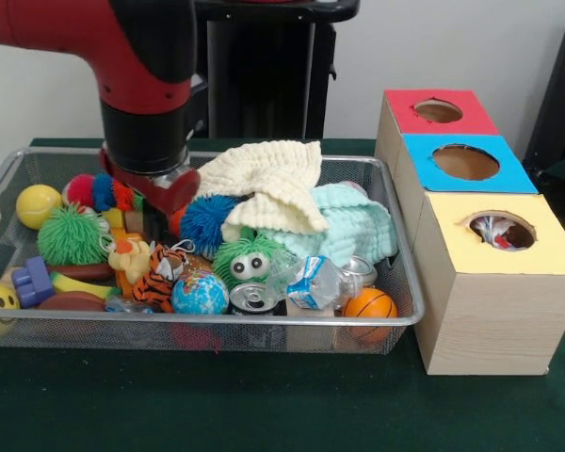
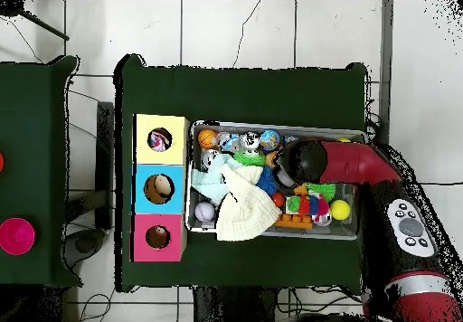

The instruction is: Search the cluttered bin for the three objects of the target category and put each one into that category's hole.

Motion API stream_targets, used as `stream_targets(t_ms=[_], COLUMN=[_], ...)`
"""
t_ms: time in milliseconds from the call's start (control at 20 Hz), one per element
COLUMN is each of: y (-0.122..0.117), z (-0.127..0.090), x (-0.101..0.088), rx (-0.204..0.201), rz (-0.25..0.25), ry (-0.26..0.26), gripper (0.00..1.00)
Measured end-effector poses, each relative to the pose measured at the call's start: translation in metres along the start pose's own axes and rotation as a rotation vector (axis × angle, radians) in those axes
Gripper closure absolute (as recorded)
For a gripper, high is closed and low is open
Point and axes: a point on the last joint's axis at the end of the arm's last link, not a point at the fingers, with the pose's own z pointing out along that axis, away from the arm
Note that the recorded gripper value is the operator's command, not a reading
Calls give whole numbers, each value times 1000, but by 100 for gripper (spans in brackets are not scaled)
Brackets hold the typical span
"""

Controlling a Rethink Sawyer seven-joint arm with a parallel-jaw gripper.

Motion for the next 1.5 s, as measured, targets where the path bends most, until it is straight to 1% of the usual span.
stream_targets(t_ms=[400,600,1150,1500], y=[31,36,36,38], z=[2,5,25,24], x=[20,25,38,37], rx=[-10,-10,6,4], rz=[-50,-58,-63,-54], ry=[-5,4,38,33], gripper=[100,100,100,100])
